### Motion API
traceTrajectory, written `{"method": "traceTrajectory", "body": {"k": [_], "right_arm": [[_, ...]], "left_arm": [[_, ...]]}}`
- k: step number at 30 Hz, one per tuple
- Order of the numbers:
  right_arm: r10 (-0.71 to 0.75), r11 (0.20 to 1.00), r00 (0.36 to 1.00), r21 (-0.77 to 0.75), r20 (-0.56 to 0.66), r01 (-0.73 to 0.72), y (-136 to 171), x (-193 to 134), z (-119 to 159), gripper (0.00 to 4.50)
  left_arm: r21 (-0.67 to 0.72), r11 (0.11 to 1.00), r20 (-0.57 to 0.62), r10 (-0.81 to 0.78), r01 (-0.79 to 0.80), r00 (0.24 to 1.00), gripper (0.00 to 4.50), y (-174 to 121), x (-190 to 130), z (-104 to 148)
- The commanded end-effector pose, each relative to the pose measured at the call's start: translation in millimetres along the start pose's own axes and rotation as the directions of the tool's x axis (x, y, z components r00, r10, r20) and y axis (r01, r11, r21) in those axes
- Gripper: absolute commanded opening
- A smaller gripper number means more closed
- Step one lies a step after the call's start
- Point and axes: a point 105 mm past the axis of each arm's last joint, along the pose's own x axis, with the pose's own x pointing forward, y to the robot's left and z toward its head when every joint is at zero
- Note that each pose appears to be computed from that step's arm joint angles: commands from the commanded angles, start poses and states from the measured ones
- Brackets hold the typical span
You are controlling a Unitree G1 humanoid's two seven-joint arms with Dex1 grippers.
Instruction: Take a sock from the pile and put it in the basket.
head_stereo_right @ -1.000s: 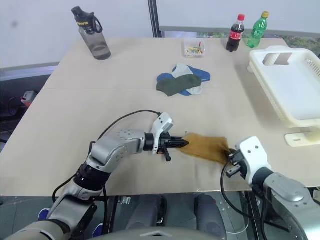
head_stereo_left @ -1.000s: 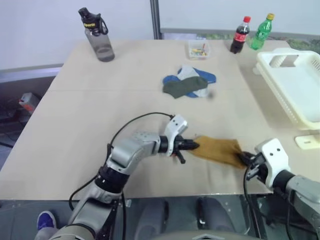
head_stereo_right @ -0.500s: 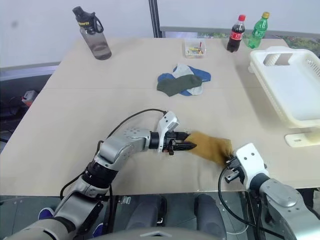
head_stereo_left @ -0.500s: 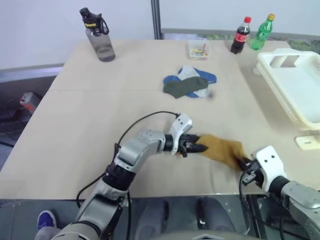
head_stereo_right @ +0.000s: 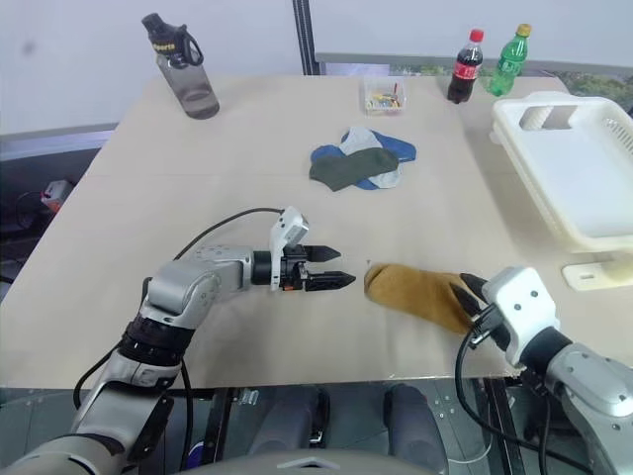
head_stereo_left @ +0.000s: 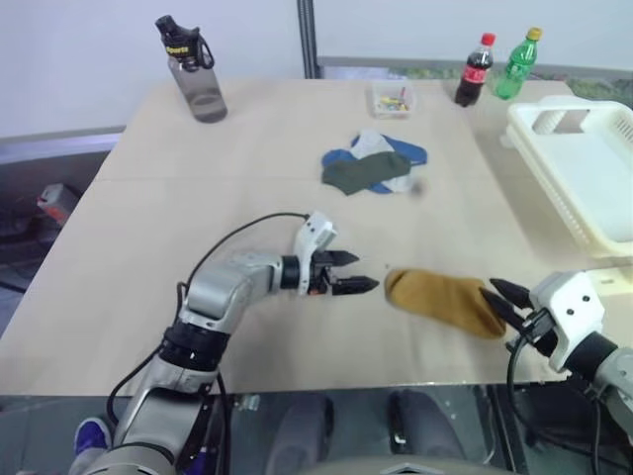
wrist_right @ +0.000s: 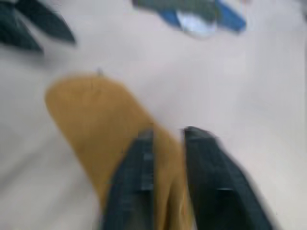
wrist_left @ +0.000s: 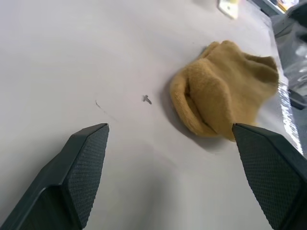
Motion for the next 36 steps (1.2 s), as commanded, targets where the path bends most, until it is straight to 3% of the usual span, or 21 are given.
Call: {"method": "traceTrajectory", "body": {"k": [1,6,8,15,23,32,36], "right_arm": [[0.061,0.998,0.998,0.023,-0.006,-0.06,5.4,13.9,-9.8,0.07],[0.142,0.99,0.974,0.009,-0.176,-0.142,12.0,27.0,-60.3,0.07],[0.157,0.987,0.968,-0.001,-0.197,-0.161,13.4,27.2,-67.8,0.07],[0.167,0.985,0.974,-0.013,-0.155,-0.171,15.8,26.6,-57.4,0.07],[0.158,0.987,0.978,-0.018,-0.135,-0.162,14.9,23.4,-50.1,0.07],[0.146,0.988,0.98,-0.02,-0.136,-0.15,13.7,17.9,-46.5,0.07],[0.146,0.988,0.979,-0.021,-0.14,-0.151,15.4,16.7,-47.4,0.07]], "left_arm": [[-0.054,0.996,-0.034,-0.067,0.065,0.997,4.42,-9.7,14.7,-1.1],[-0.133,0.986,-0.101,-0.116,0.102,0.988,4.42,-20.1,34.4,-5.7],[-0.188,0.977,-0.14,-0.13,0.103,0.982,4.42,-22.7,36.9,-7.8],[-0.32,0.925,-0.181,-0.271,0.204,0.946,4.42,-46.5,44.0,-5.3],[-0.346,0.863,-0.057,-0.411,0.368,0.91,4.42,-68.4,62.4,20.3],[-0.189,0.814,0.056,-0.55,0.55,0.833,4.42,-91.4,70.1,45.1],[-0.188,0.847,0.04,-0.5,0.498,0.865,4.42,-80.7,81.9,37.3]]}}
